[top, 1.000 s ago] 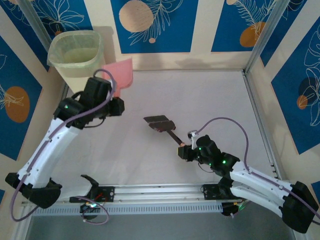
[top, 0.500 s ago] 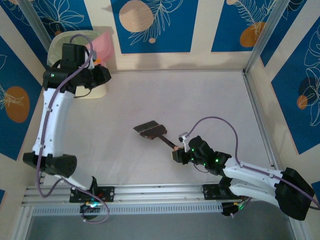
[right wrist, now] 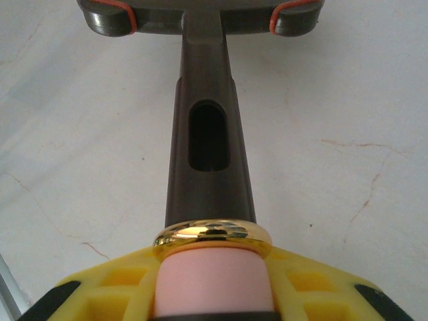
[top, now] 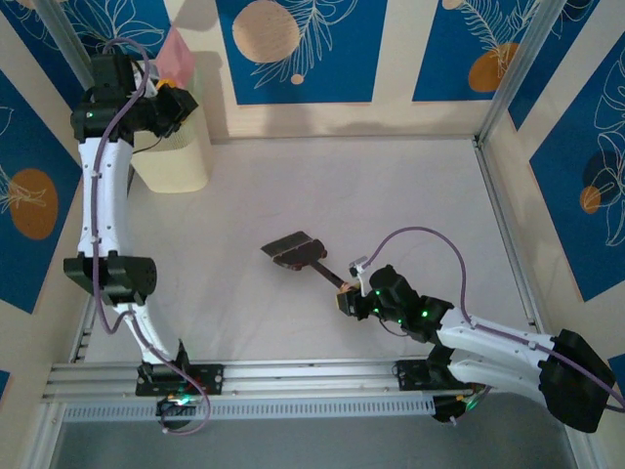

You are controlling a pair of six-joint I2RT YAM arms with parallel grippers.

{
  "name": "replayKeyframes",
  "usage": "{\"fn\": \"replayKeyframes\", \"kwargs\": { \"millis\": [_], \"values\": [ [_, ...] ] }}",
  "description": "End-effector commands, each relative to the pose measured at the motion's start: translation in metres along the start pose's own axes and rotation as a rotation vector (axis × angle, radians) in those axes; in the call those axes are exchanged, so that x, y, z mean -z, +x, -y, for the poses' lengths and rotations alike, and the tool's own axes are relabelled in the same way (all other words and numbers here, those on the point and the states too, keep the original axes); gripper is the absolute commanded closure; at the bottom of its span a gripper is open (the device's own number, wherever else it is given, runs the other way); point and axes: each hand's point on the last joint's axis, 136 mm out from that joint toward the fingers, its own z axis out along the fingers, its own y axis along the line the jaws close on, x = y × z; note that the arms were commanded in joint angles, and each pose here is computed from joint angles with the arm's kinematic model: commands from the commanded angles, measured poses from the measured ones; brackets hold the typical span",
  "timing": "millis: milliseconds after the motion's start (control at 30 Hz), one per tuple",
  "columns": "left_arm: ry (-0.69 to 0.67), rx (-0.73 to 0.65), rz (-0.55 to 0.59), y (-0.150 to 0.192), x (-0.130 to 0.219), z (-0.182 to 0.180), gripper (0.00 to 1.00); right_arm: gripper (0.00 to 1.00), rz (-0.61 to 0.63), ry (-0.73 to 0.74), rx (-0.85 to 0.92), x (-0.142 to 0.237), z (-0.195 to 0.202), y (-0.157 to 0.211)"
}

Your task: Sweep away the paper scraps from the table

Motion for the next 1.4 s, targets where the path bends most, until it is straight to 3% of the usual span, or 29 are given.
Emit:
{"fn": "replayKeyframes", "kwargs": {
  "millis": [0, 267, 433, 767, 1367],
  "values": [
    [0.122, 0.062, 0.033, -0.023, 0.0, 0.017, 1.0, 1.0, 0.097, -0.018, 0.033, 0.004, -0.011, -0.031],
    [0.264, 0.157, 0.113, -0.051, -0.014, 0.032, 1.0, 1.0, 0.079, -0.015, 0.038, 0.001, -0.011, -0.03],
    [0.4, 0.301, 0.109, -0.067, -0.034, 0.029, 1.0, 1.0, 0.075, -0.009, 0.04, 0.001, -0.01, -0.03],
    [0.406, 0.375, 0.135, -0.082, -0.051, 0.0, 1.0, 1.0, 0.072, -0.011, 0.044, -0.001, -0.011, -0.029],
    [0.675, 0.53, 0.23, -0.11, -0.048, 0.0, 1.0, 1.0, 0.052, -0.001, 0.05, -0.005, -0.01, -0.028]
  ]
}}
